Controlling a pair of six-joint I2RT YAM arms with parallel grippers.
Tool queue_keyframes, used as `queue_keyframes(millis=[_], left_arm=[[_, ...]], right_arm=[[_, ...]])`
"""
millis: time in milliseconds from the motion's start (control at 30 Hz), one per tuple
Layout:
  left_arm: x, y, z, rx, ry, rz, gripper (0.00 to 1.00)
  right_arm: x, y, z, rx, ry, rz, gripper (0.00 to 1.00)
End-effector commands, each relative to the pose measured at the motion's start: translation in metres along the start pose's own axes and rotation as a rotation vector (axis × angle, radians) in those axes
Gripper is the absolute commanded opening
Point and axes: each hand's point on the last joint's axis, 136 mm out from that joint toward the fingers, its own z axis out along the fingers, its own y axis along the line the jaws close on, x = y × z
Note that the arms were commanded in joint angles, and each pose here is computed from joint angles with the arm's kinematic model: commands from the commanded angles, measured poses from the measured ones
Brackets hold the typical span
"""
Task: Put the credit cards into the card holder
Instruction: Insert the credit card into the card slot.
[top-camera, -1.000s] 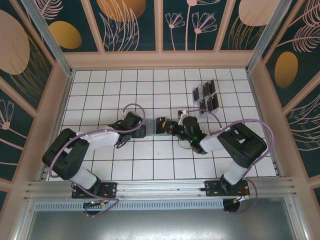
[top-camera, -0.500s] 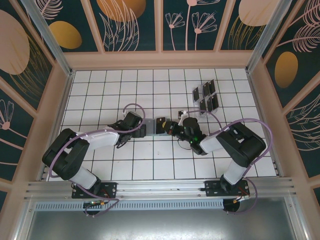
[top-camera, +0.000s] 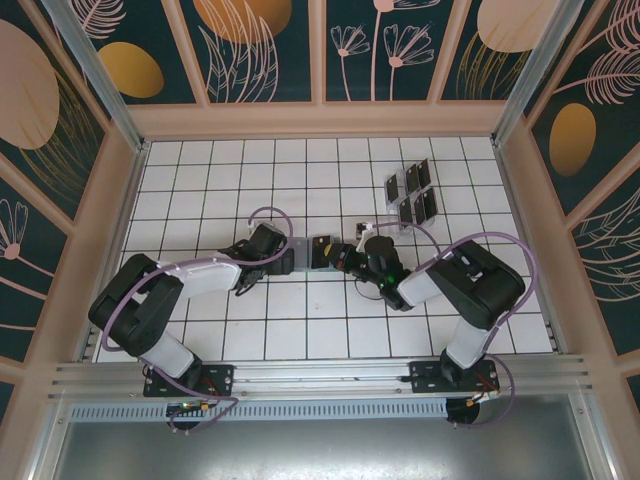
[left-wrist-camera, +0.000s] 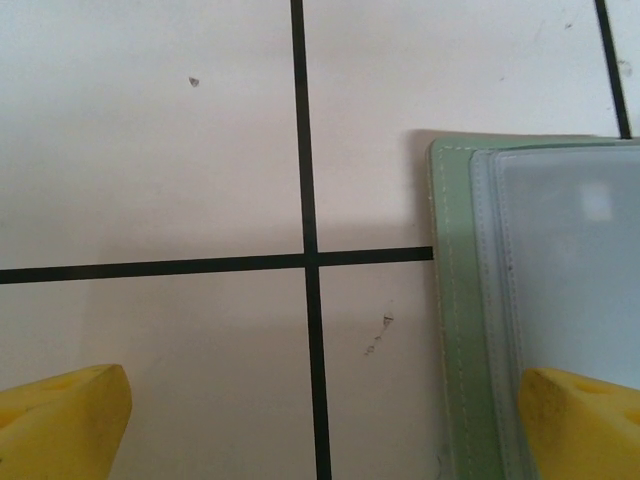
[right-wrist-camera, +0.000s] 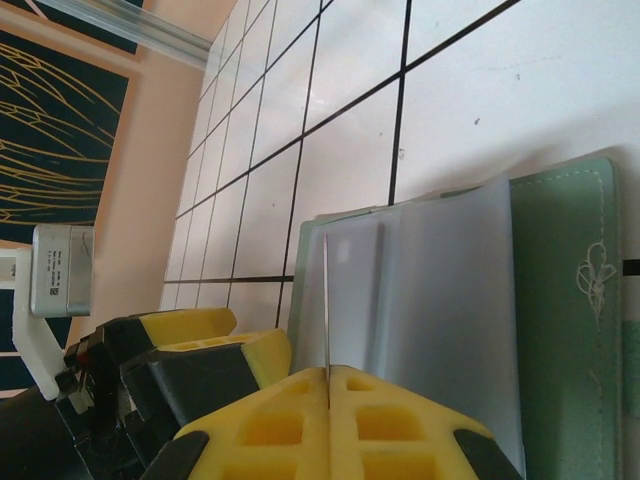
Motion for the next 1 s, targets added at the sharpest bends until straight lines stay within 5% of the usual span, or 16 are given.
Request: queue_keyframes(millis=[0, 967], left_arm=[[0.000, 0.003, 0.004, -0.036, -0.013, 0.025, 0.98], [0.024, 0.020, 0.011, -0.103, 0.041, 0.038, 0.99]], right_arm=[[-0.004, 0.003, 0.002, -0.021, -0.035, 0.010, 0.00], [-0.006, -0.005, 0.016, -0.059, -0.078, 0.056, 0.00]])
